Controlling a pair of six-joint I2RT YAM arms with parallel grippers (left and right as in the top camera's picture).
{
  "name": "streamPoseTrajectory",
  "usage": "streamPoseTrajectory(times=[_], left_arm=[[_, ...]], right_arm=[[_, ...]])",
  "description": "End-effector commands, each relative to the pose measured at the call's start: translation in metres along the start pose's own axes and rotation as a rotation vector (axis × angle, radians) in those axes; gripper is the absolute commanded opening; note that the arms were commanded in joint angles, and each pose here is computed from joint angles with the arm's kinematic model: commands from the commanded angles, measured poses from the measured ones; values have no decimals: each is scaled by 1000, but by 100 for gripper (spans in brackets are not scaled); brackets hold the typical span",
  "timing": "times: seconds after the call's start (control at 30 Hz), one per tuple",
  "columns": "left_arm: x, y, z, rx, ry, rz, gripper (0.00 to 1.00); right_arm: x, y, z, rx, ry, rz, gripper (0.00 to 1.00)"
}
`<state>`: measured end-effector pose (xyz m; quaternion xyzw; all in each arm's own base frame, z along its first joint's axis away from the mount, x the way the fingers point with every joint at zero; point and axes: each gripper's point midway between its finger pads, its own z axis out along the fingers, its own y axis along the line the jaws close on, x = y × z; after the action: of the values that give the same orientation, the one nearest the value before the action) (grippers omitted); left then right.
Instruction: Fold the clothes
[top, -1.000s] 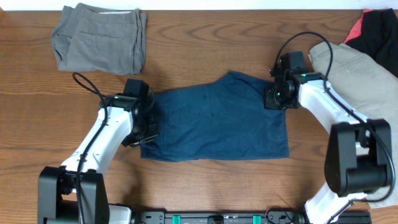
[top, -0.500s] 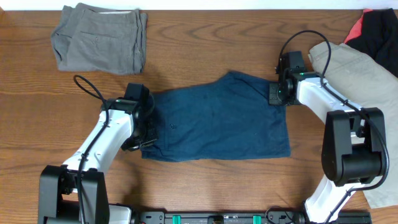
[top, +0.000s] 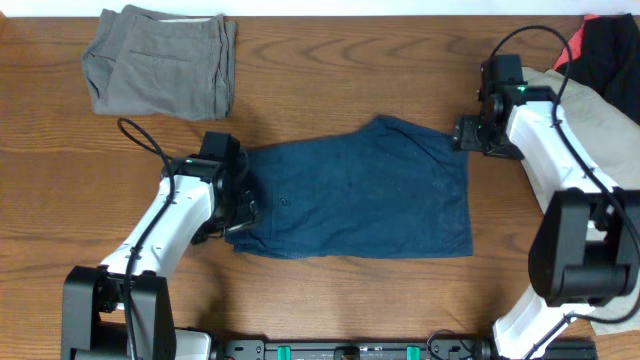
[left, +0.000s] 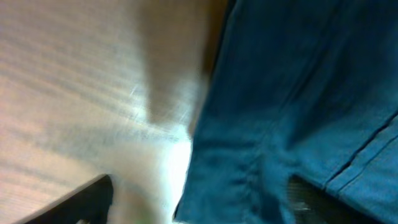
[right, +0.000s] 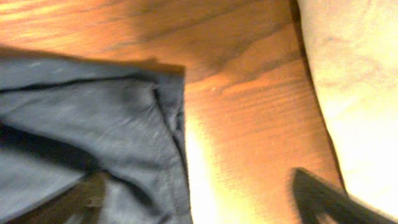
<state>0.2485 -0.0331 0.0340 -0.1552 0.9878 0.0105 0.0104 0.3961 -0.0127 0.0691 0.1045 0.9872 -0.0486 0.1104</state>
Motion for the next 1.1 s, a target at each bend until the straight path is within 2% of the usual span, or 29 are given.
streamPoseTrajectory(times=[0.0,0.1,0.23,0.33,0.5,0.97,1.03,1.07], left_arm=[[-21,0,-9,18,-71,-5,98],[-35,3,-10,61,-103,-16,98],[-46,-26,-19,342,-108,106,99],[-49,-35,-22,438,-108,126,99],[-41,-45,-13,467,-65,198,100],[-29,-32,48,357,95,170,99],[-26,-33,51,364,112,164,83],[-25,-33,52,364,119,161,70]], right_arm=[[-3,8,-24,-68,-23,24,99],[6,5,-23,-57,14,20,99],[18,0,-22,-33,59,7,99],[21,0,-23,-30,72,6,99],[21,0,-23,-30,71,6,99],[21,0,-23,-31,71,6,99],[21,0,-23,-31,71,6,99],[21,0,-23,-31,71,6,99]])
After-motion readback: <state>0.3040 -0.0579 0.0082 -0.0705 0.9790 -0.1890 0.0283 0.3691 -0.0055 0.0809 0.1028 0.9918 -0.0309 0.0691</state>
